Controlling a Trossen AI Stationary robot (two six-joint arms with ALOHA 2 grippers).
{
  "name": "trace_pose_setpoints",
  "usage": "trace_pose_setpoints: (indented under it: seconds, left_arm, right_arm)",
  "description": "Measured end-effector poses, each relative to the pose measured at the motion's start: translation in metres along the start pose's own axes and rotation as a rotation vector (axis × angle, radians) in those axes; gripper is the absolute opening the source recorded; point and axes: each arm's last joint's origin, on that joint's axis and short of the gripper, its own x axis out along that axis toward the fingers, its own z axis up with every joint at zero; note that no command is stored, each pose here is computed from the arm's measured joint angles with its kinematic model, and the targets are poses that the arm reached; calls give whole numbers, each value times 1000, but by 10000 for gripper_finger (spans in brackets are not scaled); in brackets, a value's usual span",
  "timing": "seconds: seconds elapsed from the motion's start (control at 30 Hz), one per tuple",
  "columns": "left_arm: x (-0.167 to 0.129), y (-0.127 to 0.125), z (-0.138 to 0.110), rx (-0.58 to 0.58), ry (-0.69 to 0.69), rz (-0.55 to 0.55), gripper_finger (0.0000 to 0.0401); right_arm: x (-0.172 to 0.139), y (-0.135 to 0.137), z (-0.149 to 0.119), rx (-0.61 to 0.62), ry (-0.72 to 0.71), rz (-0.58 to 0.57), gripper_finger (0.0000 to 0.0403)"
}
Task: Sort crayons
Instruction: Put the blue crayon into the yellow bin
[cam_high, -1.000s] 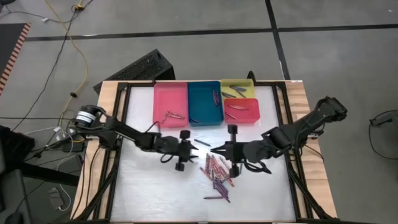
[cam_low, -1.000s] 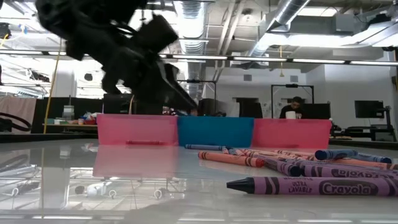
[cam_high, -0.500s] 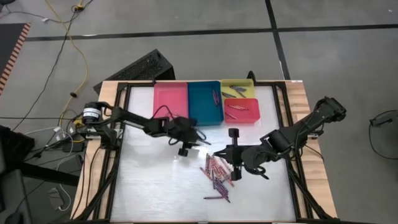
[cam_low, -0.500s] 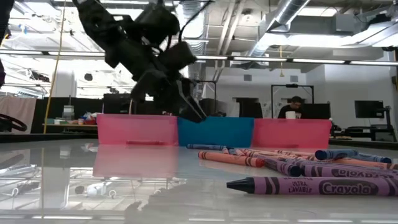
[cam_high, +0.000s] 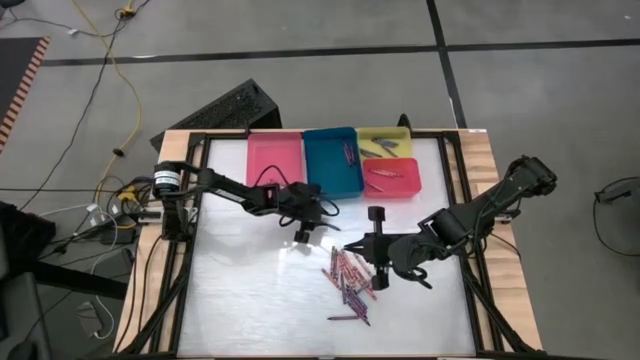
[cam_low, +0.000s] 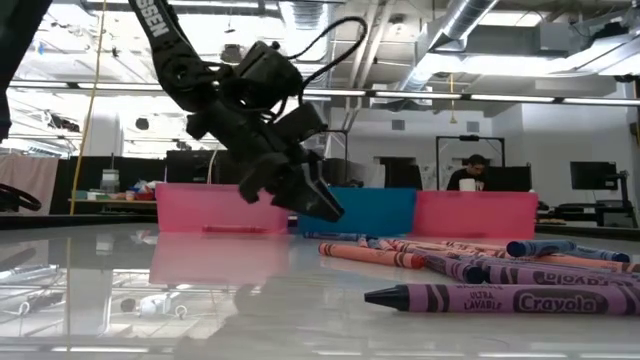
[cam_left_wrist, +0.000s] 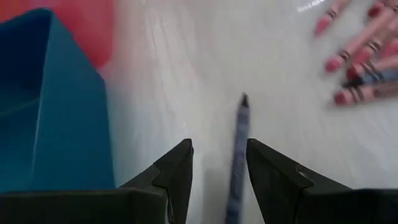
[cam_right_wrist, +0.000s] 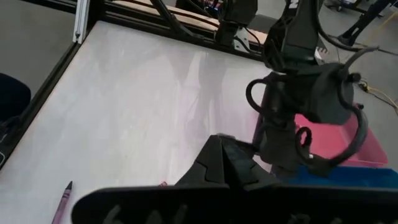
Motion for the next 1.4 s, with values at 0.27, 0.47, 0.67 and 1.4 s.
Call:
trace_pose_setpoints:
  seconds: [0.27,0.47,0.67,1.4]
  left_arm:
    - [6,-19,13,-11,83,-102,140]
    - [8,-38,16,7,161,-67,139]
    - [8,-41,17,-10,170,-41,139]
    - [-53,-48,59,-7,116,19,139]
  right_arm:
    - [0,0,0,26,-1,1,0]
    - [-1,3,0,33,-2,12,0]
    - [-5,8,0,40,-10,33,0]
    - [-5,9,-11,36,56,-47,0]
